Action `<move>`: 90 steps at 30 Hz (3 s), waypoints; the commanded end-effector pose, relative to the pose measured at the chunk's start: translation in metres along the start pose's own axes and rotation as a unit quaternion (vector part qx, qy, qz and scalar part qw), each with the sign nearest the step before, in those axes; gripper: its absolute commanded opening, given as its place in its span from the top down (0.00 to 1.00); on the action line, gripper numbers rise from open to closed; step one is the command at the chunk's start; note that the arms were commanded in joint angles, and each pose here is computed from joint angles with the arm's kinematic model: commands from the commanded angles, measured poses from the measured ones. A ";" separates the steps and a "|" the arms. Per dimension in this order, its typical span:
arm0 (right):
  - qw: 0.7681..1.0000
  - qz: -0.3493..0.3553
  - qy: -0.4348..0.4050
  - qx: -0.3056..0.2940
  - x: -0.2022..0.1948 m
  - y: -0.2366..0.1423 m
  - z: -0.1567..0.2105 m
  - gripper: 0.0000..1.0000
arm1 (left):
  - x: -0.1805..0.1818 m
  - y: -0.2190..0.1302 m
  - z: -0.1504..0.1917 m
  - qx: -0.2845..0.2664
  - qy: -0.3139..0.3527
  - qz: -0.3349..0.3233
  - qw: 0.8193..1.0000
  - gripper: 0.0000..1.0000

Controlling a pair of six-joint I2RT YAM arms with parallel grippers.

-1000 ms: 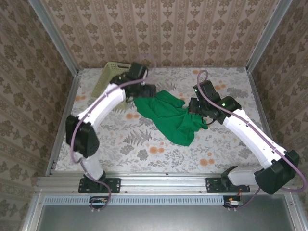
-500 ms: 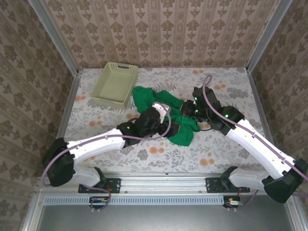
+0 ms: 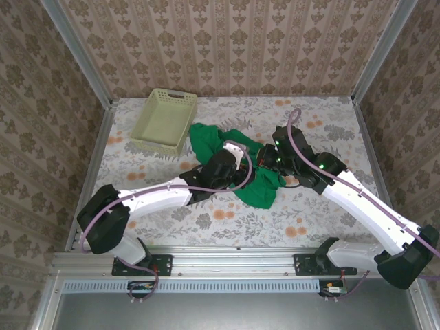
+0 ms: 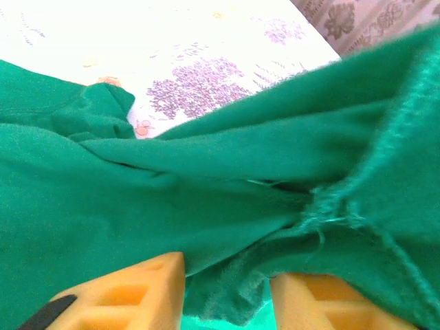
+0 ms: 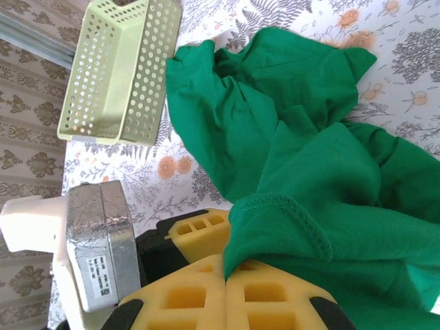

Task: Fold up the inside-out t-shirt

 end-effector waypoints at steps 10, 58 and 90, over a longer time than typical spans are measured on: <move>0.997 0.055 -0.055 0.007 -0.012 0.022 -0.031 1.00 | 0.028 -0.039 -0.015 -0.006 0.007 -0.035 0.999 1.00; 0.952 0.175 -0.153 0.200 -0.092 0.136 0.081 0.70 | 0.214 -0.128 0.000 0.057 -0.168 -0.248 0.953 1.00; 0.943 0.039 -0.276 0.183 -0.011 0.174 0.153 0.21 | 0.174 -0.149 -0.084 -0.008 -0.135 -0.219 0.966 1.00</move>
Point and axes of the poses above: each hand's point on the last joint's axis, 136 mm out from that joint toward the fingers, its own y axis out along the fingers, its own x axis along the line the jaws close on, z = x × y, the point moved 1 cm from there along -y, back along the fingers, and after that the axes turned 1 degree about -y, right-handed, at the moved point
